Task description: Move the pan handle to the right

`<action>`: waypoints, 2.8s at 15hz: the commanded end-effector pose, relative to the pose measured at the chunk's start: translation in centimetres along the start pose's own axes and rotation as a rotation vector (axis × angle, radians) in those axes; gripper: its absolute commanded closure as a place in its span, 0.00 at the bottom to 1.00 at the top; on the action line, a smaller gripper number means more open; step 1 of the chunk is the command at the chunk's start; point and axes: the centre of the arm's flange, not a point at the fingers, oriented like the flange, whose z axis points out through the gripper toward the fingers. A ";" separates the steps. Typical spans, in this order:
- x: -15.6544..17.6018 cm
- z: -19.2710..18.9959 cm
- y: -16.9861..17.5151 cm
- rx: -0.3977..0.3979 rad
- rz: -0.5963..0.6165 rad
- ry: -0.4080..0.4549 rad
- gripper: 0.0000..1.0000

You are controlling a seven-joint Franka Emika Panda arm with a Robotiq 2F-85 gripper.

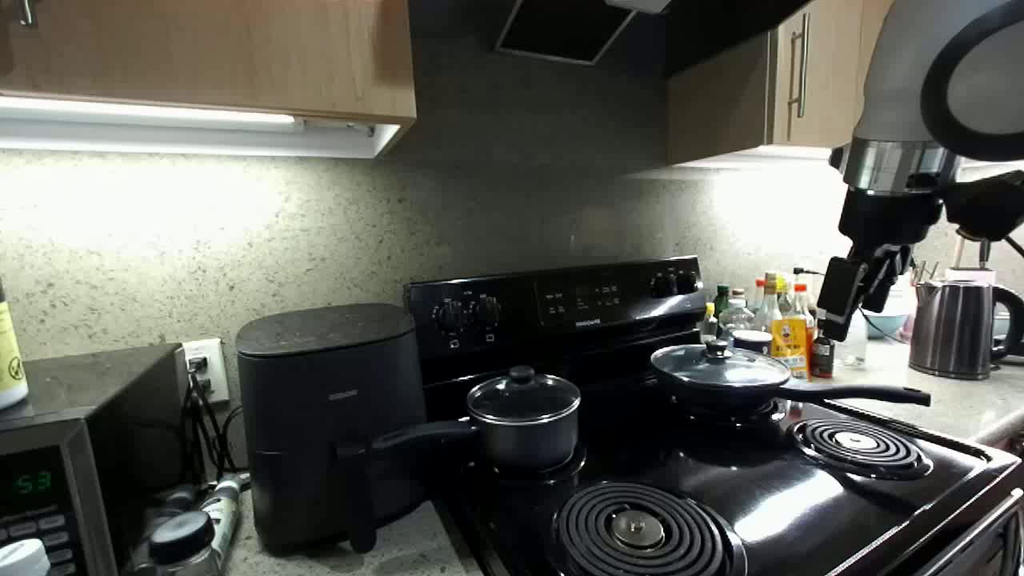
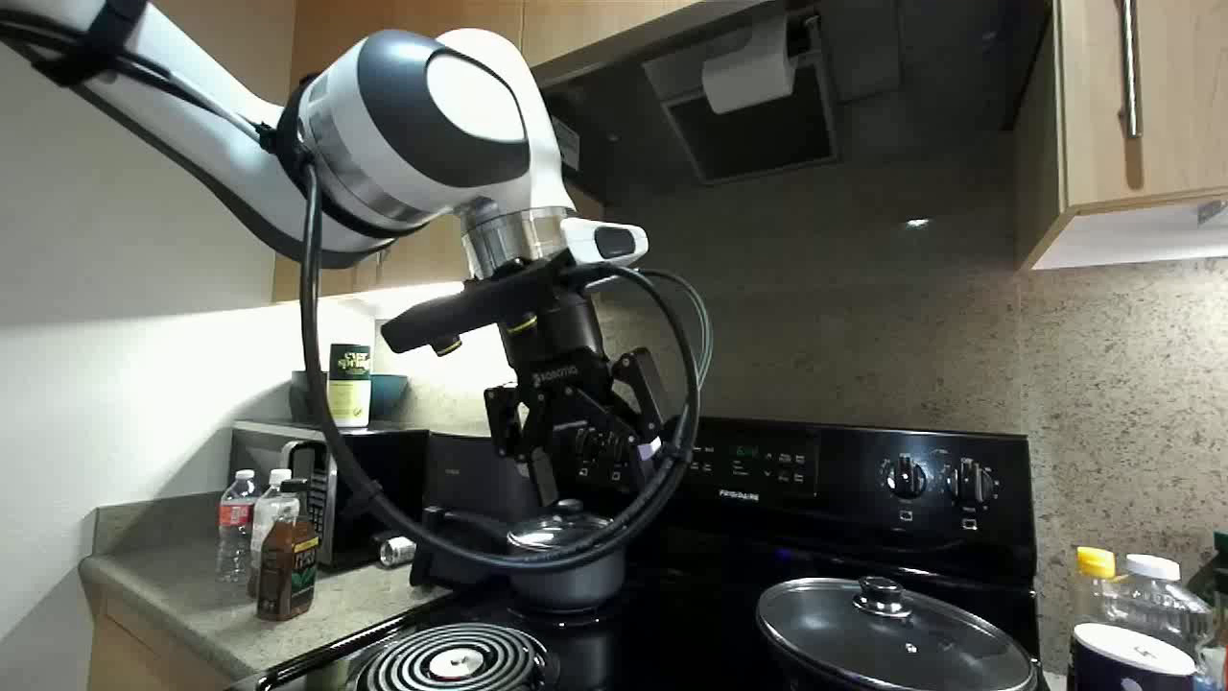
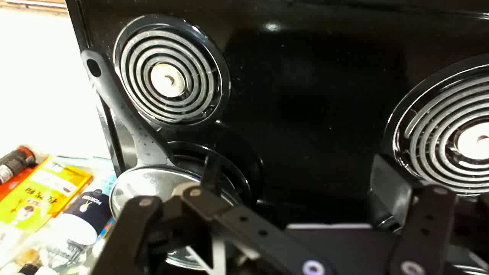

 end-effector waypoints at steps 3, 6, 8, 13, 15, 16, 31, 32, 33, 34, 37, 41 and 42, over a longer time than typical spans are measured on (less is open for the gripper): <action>-0.6 1.3 -0.4 0.006 -0.007 -0.032 0.00; -0.6 1.3 -0.4 0.006 -0.007 -0.034 0.00; -0.6 1.3 -0.4 0.006 -0.007 -0.034 0.00; 1.7 0.9 0.7 0.022 -0.032 -0.097 0.00; 3.3 0.8 1.5 0.030 -0.057 -0.176 0.00; 4.0 0.8 1.8 0.035 -0.072 -0.214 0.00; 8.1 4.3 4.1 0.078 -0.100 -0.373 0.00; 8.5 5.2 4.5 0.113 -0.115 -0.372 0.00; 8.8 6.2 4.9 0.135 -0.128 -0.375 0.00; 9.0 7.2 5.3 0.154 -0.145 -0.379 0.00; 9.6 9.8 6.0 0.184 -0.185 -0.406 0.00; 9.6 12.3 6.6 0.180 -0.173 -0.480 0.00; 8.8 11.4 5.9 0.161 -0.164 -0.456 0.00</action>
